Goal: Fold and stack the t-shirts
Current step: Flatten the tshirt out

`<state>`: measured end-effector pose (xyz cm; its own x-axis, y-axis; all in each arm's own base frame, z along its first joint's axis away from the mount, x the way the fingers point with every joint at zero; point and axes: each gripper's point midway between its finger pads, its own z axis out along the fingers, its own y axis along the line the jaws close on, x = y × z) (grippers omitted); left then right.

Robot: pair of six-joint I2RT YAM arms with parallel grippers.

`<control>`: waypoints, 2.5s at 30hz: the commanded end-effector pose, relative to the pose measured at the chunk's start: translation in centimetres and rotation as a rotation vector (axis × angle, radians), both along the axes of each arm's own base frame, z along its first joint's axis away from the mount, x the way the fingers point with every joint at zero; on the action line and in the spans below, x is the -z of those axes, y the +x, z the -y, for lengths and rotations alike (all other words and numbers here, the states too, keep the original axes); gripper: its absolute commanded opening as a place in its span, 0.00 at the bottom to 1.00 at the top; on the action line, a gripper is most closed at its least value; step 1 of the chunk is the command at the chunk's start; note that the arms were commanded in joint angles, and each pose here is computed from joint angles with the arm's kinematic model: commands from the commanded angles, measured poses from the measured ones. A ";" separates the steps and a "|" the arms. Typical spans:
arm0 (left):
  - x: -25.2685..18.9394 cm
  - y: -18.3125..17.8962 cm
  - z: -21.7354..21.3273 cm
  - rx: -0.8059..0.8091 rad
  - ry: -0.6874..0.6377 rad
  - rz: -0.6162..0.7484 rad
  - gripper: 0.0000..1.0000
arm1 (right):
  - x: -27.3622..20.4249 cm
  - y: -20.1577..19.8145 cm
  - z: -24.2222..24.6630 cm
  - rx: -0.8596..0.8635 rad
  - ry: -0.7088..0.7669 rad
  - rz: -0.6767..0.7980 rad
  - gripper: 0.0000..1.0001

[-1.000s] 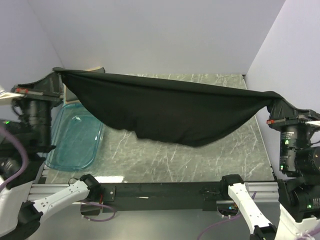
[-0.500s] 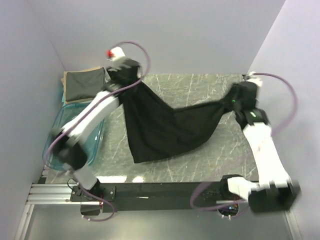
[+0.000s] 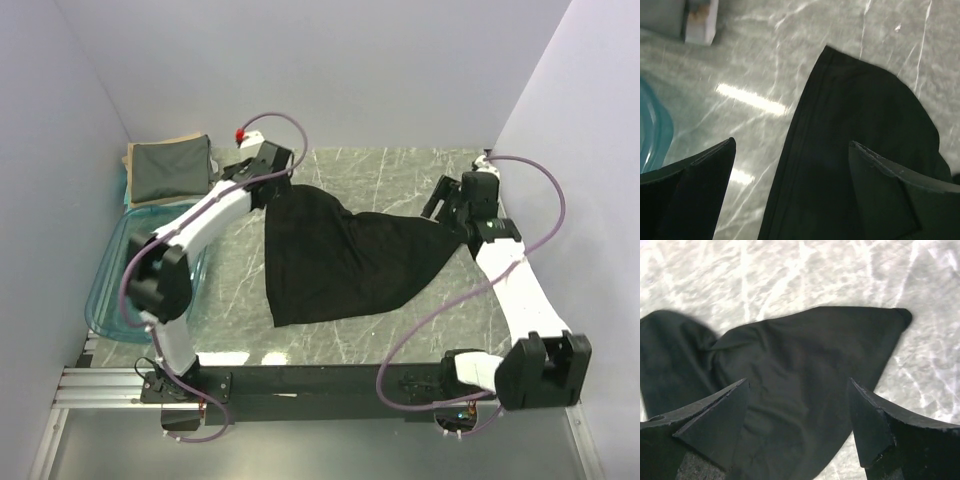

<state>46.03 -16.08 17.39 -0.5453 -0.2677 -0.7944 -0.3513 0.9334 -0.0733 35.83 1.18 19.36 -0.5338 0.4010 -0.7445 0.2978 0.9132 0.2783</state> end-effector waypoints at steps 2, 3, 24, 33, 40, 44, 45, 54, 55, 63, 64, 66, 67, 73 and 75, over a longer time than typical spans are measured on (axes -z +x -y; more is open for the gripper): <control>0.4 -4.4 -0.7 -0.025 -0.109 -0.035 0.99 | -1.4 -1.6 -5.7 -0.234 0.034 0.088 0.84; -0.5 -5.1 -1.3 -0.056 -0.133 -0.016 0.99 | -1.4 -2.2 -7.2 -0.287 0.036 0.096 0.84; -3.5 -12.8 -12.6 -0.286 -0.301 0.083 0.99 | 12.0 -17.2 -41.6 -1.198 -0.289 -0.232 0.80; -3.8 -12.5 -13.3 -0.289 -0.328 0.102 0.99 | 16.6 -19.7 -40.8 -1.242 -0.277 -0.394 0.70; -3.8 -12.5 -13.8 -0.304 -0.322 0.103 0.99 | 18.7 -20.7 -39.0 -1.213 -0.299 -0.494 0.46; -3.8 -12.1 -13.5 -0.284 -0.338 0.100 1.00 | 19.3 -20.9 -35.6 -1.129 -0.368 -0.532 0.22; -3.9 -12.0 -13.3 -0.275 -0.344 0.102 0.99 | 19.3 -21.0 -34.8 -1.102 -0.375 -0.538 0.04; -3.5 -10.1 -8.1 -0.044 -0.426 0.092 0.99 | 17.7 -24.4 -23.8 -0.889 -0.326 -0.582 0.00; -3.4 -10.0 -7.2 -0.013 -0.436 0.084 0.99 | 17.6 -24.4 -22.6 -0.858 -0.325 -0.591 0.00; 3.8 -9.6 -1.4 0.051 -0.351 -0.142 0.99 | 18.1 -22.2 -15.7 -0.634 -0.261 -0.609 0.00; 4.6 -9.8 -1.4 0.041 -0.341 -0.159 0.99 | 18.0 -22.1 -15.6 -0.637 -0.255 -0.607 0.00; 6.2 -9.5 -1.2 0.029 -0.319 -0.185 0.99 | 17.7 -21.6 -15.2 -0.629 -0.266 -0.596 0.00; 7.5 -9.4 -1.3 0.006 -0.310 -0.211 0.99 | 17.7 -21.5 -14.8 -0.623 -0.276 -0.596 0.00; 9.7 -6.8 -2.3 -0.078 -0.216 -0.222 0.99 | 18.1 -21.1 -15.2 -0.637 -0.242 -0.601 0.00; 10.0 -5.9 -2.6 -0.098 -0.209 -0.226 0.97 | 18.2 -21.0 -15.4 -0.641 -0.234 -0.602 0.00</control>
<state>37.37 -13.86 5.75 -0.7298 -0.4434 -0.5204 -0.4320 0.8890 -0.1517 14.49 16.52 1.29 -0.9319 -0.2298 -0.2806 -0.2445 0.9695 0.0183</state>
